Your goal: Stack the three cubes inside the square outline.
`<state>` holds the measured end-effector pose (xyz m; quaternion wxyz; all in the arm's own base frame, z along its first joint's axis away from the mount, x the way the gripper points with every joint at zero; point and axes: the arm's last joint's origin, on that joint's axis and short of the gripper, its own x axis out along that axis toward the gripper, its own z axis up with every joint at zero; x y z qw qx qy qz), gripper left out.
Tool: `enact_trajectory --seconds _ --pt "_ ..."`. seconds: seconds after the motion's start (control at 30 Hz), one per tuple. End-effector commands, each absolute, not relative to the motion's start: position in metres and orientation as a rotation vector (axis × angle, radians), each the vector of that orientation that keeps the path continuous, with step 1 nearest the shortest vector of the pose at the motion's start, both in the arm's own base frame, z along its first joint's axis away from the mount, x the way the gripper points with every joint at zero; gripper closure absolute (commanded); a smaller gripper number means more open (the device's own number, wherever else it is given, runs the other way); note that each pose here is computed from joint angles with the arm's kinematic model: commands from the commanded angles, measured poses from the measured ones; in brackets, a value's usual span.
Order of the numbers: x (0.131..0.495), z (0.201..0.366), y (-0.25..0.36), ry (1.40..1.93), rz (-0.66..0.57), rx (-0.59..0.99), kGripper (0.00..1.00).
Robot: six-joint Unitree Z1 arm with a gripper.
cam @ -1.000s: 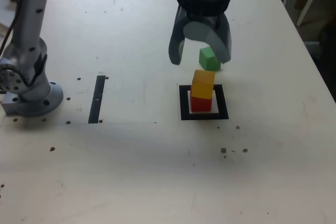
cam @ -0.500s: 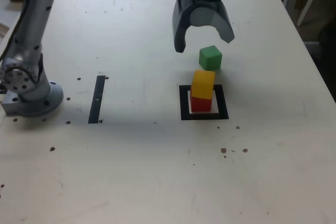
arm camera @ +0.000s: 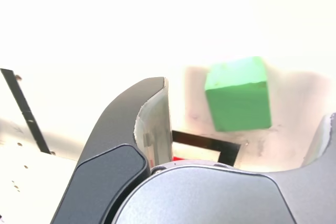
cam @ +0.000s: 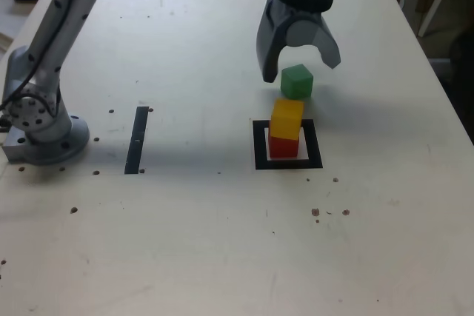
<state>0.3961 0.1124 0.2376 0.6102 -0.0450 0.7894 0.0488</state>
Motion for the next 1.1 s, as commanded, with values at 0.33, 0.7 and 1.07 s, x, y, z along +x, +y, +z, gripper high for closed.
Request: enact_trajectory --seconds 0.33,0.7,1.07 --pt "0.409 0.215 0.121 1.862 0.089 -0.128 0.3" --pt "0.414 0.218 0.122 1.852 0.102 -0.099 0.68" --pt "0.415 0.219 0.122 1.848 0.095 -0.098 0.68"
